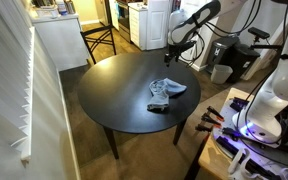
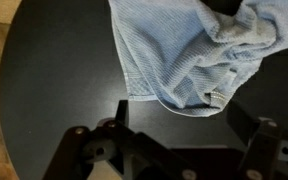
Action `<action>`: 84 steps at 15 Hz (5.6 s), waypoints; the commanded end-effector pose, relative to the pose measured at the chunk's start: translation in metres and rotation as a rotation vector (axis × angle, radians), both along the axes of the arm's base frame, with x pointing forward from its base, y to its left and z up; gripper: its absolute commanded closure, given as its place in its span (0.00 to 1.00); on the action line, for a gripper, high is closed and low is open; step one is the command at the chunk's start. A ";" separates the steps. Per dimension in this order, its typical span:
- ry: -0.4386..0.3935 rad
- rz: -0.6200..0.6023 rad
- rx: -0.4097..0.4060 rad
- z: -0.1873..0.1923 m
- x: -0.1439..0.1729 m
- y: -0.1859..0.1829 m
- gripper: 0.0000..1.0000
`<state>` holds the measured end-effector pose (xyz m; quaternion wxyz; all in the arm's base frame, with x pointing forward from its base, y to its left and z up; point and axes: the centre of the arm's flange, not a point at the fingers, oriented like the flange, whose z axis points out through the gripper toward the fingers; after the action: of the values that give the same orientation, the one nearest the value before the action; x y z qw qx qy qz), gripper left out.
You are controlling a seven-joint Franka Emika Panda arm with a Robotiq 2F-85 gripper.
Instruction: Use the blue towel to clean the table
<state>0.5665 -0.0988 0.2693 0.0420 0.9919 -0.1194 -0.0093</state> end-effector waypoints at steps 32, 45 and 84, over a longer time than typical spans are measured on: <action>0.186 -0.656 0.102 -0.212 -0.012 0.067 0.00; 0.188 -0.634 0.144 -0.215 -0.003 0.071 0.95; 0.009 -0.462 0.012 -0.203 0.077 0.157 0.94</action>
<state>0.7089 0.0941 0.0670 0.0081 0.9240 -0.3808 0.0329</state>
